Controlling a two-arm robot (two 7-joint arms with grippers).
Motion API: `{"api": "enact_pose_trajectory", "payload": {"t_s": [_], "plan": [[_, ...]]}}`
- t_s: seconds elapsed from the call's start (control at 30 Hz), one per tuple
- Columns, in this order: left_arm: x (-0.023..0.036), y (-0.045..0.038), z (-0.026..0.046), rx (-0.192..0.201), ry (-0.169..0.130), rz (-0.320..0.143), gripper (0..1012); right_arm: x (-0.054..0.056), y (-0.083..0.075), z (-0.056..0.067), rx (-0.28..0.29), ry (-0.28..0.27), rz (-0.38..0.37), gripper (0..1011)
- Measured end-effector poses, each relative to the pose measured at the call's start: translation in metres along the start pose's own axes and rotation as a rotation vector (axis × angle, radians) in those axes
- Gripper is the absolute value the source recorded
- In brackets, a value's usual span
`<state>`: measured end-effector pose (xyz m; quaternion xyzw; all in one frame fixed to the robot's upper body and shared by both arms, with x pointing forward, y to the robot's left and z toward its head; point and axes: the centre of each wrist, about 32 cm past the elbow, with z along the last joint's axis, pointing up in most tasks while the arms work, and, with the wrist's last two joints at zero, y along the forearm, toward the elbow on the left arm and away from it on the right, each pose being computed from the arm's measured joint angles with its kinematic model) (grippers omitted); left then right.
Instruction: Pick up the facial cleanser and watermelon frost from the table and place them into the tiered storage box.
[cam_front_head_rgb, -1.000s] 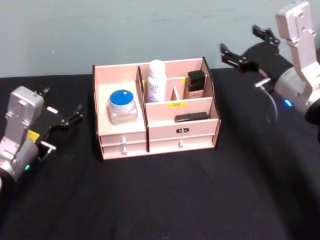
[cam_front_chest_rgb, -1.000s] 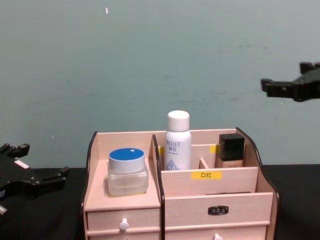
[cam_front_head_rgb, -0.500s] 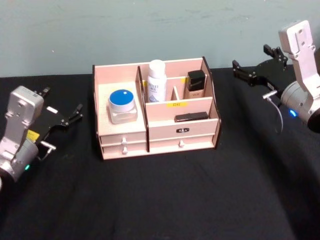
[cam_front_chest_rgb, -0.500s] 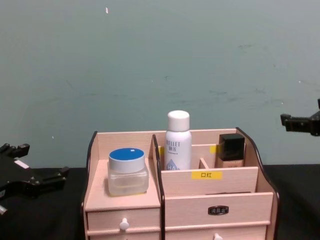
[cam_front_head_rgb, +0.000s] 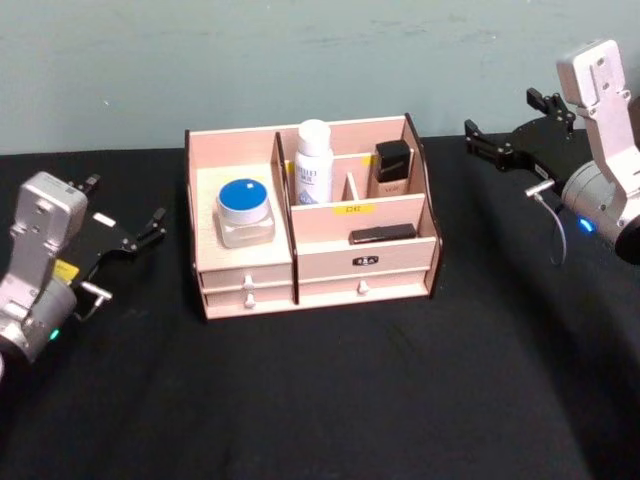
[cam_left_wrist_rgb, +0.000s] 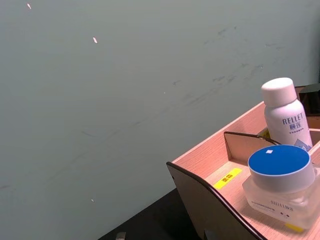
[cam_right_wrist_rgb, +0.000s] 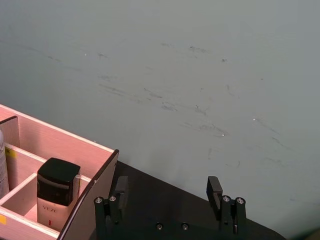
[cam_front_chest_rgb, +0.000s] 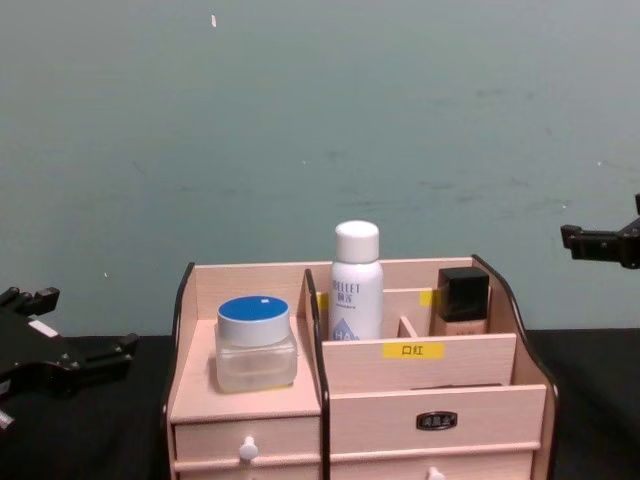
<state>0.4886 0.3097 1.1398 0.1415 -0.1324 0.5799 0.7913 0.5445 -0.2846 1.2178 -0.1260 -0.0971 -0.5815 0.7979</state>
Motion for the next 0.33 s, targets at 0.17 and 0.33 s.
{"api": "enact_pose_trajectory", "payload": {"t_s": [0.17, 0.33], "plan": [[0.0000, 0.0000, 0.0000, 0.000, 0.000, 0.000, 1010, -0.0001, -0.0001, 0.0003, 0.001, -0.001, 0.000, 1003], [0.0000, 0.0000, 0.0000, 0.000, 0.000, 0.000, 1010, -0.0001, -0.0001, 0.0006, 0.001, -0.001, 0.000, 1002]]}}
